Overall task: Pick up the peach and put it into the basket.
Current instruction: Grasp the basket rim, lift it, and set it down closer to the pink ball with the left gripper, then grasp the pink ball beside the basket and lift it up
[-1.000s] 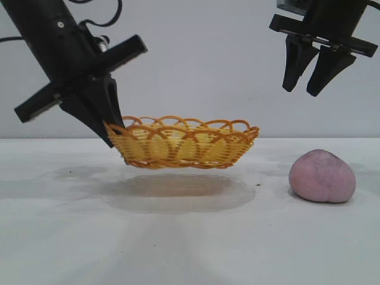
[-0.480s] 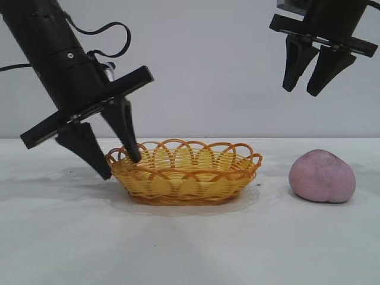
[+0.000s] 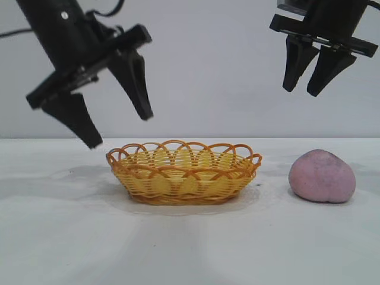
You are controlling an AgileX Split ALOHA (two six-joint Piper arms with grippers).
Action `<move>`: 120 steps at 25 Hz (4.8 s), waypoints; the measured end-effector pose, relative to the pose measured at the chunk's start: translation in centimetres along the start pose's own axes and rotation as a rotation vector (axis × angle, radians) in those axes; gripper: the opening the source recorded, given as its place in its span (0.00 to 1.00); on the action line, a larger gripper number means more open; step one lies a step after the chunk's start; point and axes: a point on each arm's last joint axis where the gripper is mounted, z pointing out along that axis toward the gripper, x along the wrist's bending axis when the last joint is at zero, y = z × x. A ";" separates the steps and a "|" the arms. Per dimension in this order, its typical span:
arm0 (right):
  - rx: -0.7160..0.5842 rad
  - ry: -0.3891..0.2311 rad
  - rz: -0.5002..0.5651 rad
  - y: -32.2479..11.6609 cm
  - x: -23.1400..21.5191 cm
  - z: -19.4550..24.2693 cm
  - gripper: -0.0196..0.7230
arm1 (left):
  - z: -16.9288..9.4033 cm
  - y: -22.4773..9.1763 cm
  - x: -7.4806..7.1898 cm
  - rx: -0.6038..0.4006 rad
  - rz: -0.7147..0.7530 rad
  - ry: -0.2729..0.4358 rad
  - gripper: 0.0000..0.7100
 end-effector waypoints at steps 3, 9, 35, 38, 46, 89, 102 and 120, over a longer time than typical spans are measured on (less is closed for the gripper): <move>0.000 0.000 0.000 0.0 0.0 0.0 0.44 | -0.2 -0.3 1.3 0.044 0.033 0.118 0.75; 0.000 0.000 0.000 0.0 0.0 0.0 0.44 | -0.9 -1.2 4.4 0.109 0.000 0.228 0.75; 0.024 0.008 0.000 -0.2 0.1 0.0 0.44 | -10.6 -17.2 4.6 -0.001 -0.412 0.211 0.75; 0.024 0.008 0.000 -0.2 0.1 0.0 0.44 | -11.5 -20.1 3.0 -0.058 -0.405 0.223 0.75; 0.029 0.010 0.000 -0.3 0.1 0.0 0.44 | -13.8 -27.8 -0.9 -0.248 -0.375 0.256 0.75; 0.196 0.055 -0.076 -2.1 1.5 -4.3 0.44 | -13.6 -37.0 -4.1 -0.800 -0.251 0.457 0.75; 0.351 -0.060 -0.050 -3.2 4.4 -2.7 0.44 | -13.6 -37.0 -4.1 -0.801 -0.251 0.457 0.75; 0.423 -0.069 -0.039 -6.1 5.5 1.5 0.44 | -13.6 -37.0 -4.1 -0.801 -0.251 0.457 0.75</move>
